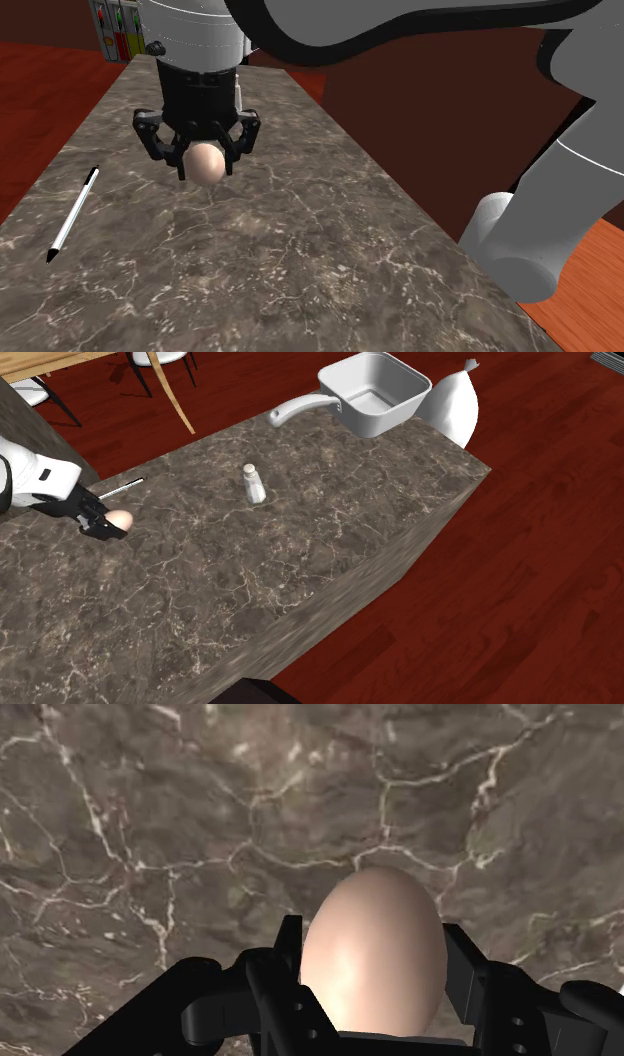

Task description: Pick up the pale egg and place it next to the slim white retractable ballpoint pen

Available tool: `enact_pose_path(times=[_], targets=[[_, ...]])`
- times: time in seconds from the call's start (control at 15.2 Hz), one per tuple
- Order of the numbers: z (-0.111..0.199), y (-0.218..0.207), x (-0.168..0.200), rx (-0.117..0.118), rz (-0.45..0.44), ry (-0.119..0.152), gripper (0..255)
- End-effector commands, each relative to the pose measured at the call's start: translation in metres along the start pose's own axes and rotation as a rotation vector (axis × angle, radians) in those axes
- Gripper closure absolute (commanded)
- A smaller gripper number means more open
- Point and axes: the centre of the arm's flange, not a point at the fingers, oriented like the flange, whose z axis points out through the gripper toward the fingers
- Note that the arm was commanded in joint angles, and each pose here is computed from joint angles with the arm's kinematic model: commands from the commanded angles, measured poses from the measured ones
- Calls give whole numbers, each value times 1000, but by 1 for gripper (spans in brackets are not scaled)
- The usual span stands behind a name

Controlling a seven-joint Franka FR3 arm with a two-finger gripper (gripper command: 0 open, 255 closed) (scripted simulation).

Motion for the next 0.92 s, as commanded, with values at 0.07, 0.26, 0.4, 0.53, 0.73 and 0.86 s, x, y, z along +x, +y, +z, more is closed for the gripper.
enact_pose_path(times=[0.07, 0.26, 0.4, 0.53, 0.73, 0.86], targets=[[15, 0, -3, 1, 0, 0, 255], [20, 0, -4, 1, 0, 0, 255], [20, 0, -4, 1, 0, 0, 255], [20, 0, -4, 1, 0, 0, 255], [20, 0, -4, 1, 0, 0, 0], [20, -1, -4, 1, 0, 0, 0]])
